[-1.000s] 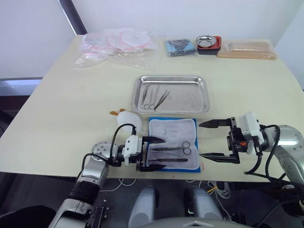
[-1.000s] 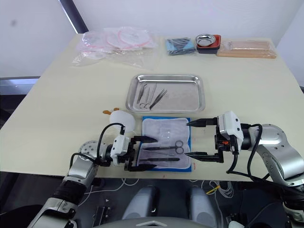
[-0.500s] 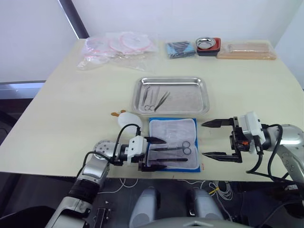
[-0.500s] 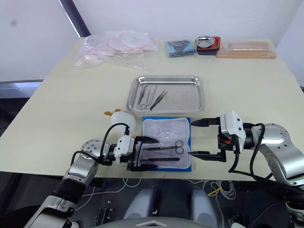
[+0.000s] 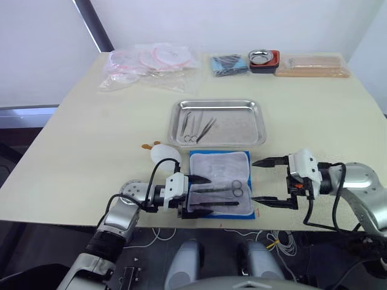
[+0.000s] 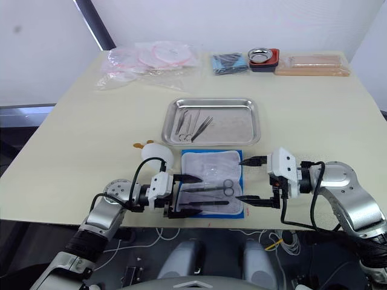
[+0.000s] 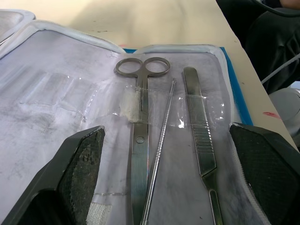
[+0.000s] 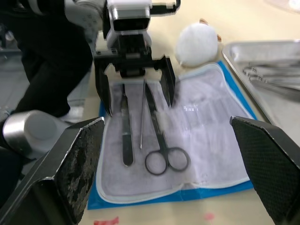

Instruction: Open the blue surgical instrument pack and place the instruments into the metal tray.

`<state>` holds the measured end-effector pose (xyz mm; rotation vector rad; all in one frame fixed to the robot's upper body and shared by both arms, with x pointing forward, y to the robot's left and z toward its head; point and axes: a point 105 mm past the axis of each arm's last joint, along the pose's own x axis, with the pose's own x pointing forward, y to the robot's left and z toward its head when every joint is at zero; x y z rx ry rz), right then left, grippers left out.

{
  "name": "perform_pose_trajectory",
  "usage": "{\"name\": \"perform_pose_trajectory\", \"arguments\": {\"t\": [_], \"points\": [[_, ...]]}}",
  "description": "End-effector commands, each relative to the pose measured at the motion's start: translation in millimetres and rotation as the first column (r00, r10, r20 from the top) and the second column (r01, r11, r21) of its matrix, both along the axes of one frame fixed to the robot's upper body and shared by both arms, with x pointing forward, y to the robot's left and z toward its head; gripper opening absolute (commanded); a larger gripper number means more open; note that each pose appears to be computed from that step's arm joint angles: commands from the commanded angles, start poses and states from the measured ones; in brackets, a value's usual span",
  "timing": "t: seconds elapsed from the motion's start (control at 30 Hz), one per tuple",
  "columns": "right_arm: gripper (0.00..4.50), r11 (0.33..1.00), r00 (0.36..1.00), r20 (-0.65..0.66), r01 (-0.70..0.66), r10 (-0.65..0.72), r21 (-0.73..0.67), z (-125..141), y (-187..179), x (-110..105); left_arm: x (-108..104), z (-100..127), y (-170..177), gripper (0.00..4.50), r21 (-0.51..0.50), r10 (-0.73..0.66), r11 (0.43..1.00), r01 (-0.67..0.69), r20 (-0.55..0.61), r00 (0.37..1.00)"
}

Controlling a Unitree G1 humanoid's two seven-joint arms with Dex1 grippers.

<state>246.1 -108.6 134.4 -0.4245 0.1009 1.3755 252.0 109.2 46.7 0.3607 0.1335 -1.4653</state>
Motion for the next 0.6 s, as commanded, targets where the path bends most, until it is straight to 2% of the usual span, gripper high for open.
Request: {"name": "perform_pose_trajectory", "arguments": {"t": [0.03,0.17,0.27,0.6], "points": [[4.50,1.000,0.999,0.048,0.014,-0.014,-0.009,-1.6,11.3,7.1,-15.7,-40.4,8.6,4.49,0.126,0.029,0.992,-0.009,-0.157,0.987],[4.50,0.999,0.998,0.068,0.017,-0.015,-0.038,-11.4,22.0,13.3,-17.3,-41.9,8.4,4.49,0.136,0.022,0.991,0.001,-0.165,0.986],[4.50,0.993,0.999,0.047,0.027,-0.022,-0.113,-27.2,31.1,20.6,-19.2,-42.1,5.4,4.49,0.131,0.016,0.991,0.005,-0.166,0.986],[4.50,0.975,0.998,-0.010,0.051,-0.054,-0.215,-48.4,45.5,37.0,-20.0,-40.9,8.1,4.49,0.132,0.031,0.991,-0.008,-0.175,0.984]]}}
